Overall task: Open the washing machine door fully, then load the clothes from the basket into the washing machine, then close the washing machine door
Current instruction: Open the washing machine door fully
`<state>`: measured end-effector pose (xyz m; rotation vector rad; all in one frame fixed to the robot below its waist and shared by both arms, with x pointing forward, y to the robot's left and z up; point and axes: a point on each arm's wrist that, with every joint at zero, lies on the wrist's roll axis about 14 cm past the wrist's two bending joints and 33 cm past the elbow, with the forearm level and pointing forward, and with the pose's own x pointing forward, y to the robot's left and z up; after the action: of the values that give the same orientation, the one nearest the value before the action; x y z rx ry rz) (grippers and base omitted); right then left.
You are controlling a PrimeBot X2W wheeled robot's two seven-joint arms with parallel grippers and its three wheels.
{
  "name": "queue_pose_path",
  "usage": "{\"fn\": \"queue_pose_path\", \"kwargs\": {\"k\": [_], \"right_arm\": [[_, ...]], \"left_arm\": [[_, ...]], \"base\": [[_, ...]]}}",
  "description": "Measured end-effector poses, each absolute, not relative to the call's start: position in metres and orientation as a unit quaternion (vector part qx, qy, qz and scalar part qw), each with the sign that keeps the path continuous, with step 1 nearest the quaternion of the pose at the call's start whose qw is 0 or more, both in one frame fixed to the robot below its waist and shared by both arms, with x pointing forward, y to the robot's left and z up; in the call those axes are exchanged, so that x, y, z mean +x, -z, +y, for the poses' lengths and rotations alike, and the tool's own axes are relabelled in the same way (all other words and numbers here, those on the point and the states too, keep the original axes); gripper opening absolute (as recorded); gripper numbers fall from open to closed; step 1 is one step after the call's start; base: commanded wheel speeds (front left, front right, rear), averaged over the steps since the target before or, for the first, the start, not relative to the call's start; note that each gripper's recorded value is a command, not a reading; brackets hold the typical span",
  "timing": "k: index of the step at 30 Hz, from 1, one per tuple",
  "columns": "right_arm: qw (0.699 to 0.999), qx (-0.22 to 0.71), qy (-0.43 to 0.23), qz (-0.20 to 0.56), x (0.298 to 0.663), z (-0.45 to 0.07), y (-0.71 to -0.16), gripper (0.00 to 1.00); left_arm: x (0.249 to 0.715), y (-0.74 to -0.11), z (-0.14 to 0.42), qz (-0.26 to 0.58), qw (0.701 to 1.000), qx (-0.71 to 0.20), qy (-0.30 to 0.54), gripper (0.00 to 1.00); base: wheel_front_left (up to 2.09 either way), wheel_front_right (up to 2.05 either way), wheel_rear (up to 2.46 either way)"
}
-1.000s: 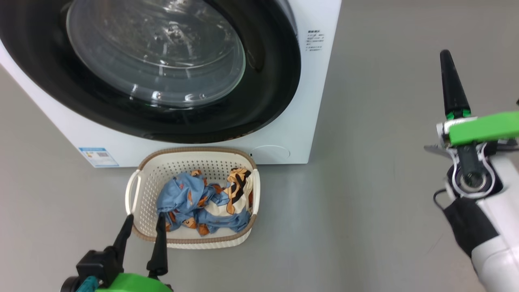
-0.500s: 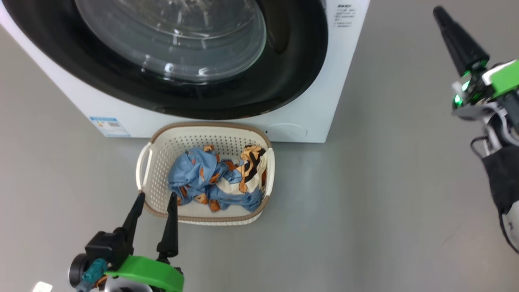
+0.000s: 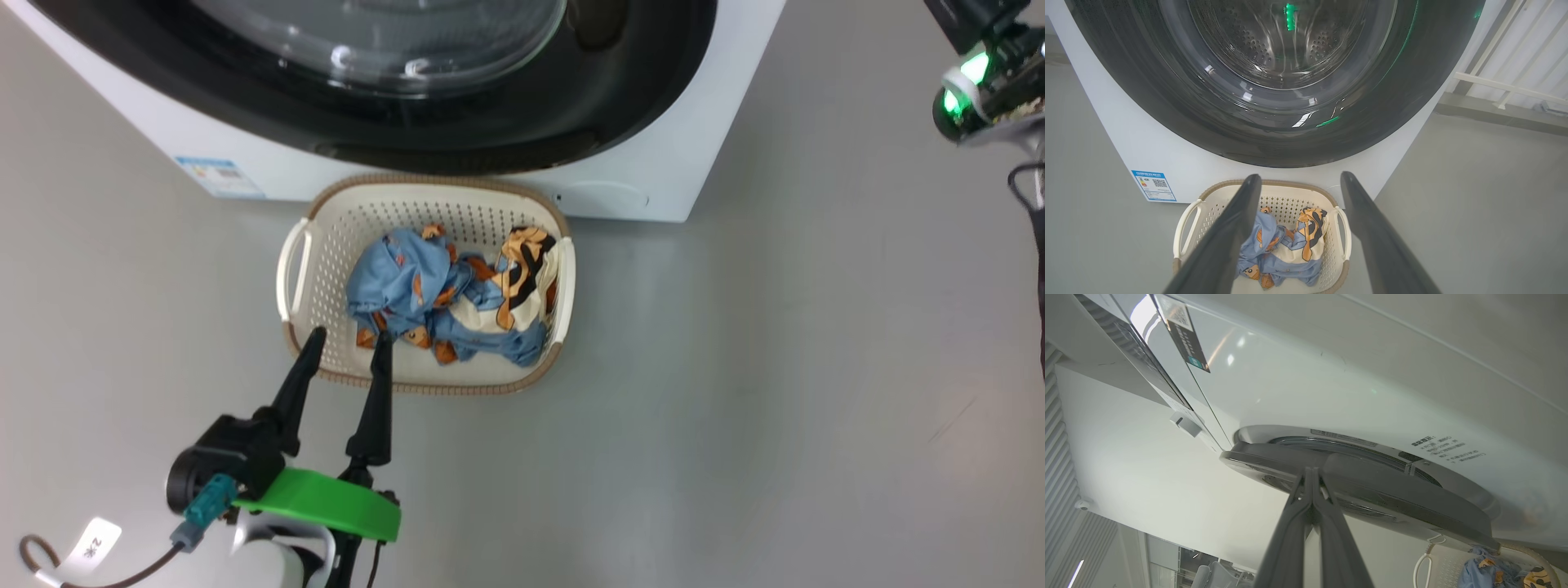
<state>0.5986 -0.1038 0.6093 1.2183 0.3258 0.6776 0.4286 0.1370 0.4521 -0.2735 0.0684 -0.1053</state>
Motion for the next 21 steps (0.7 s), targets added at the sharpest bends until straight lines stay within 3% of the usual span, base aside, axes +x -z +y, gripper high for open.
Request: {"fn": "queue_pose_path", "kwargs": {"k": [21], "right_arm": [[0.734, 0.531, -0.371, 0.207, 0.647, -0.044, -0.583, 0.00]], "left_arm": [[0.445, -0.435, 0.142, 0.051, 0.987, -0.150, 0.032, 1.00]], "base": [[0.00, 0.00, 0.00]]}}
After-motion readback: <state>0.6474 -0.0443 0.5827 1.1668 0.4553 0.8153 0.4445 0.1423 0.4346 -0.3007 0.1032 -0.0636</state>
